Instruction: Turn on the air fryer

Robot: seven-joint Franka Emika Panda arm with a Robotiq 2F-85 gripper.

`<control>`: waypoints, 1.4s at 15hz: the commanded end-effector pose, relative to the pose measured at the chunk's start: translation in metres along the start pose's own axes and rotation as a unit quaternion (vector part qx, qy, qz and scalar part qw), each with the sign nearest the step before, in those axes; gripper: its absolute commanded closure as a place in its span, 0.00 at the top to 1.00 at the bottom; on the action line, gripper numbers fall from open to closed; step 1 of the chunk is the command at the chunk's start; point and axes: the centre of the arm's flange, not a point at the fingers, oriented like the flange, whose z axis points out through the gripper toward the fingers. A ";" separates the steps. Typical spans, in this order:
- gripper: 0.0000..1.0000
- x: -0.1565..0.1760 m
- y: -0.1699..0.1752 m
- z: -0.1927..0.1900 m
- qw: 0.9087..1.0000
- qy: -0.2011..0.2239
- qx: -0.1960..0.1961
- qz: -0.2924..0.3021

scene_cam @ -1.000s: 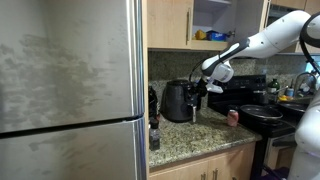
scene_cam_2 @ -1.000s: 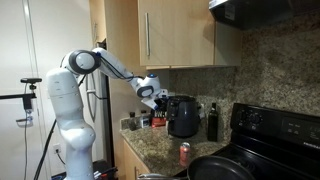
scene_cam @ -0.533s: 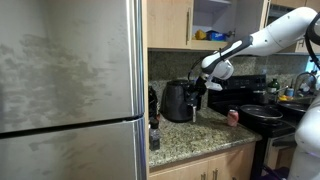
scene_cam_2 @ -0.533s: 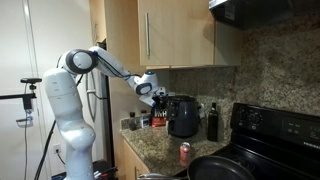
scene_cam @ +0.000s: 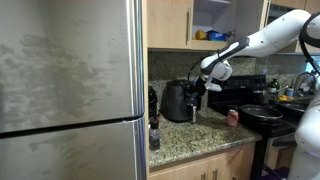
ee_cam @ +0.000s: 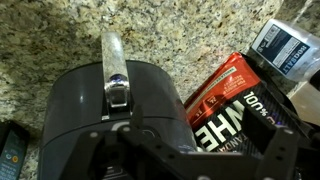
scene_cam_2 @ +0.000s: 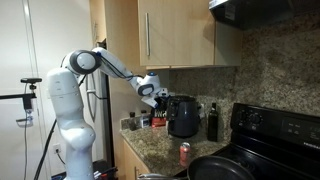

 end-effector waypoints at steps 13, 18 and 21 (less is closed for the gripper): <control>1.00 0.022 0.008 0.022 0.999 0.007 0.037 -0.016; 1.00 0.016 0.004 0.025 0.999 0.003 0.032 -0.017; 1.00 0.016 0.003 0.030 0.999 -0.001 0.033 -0.014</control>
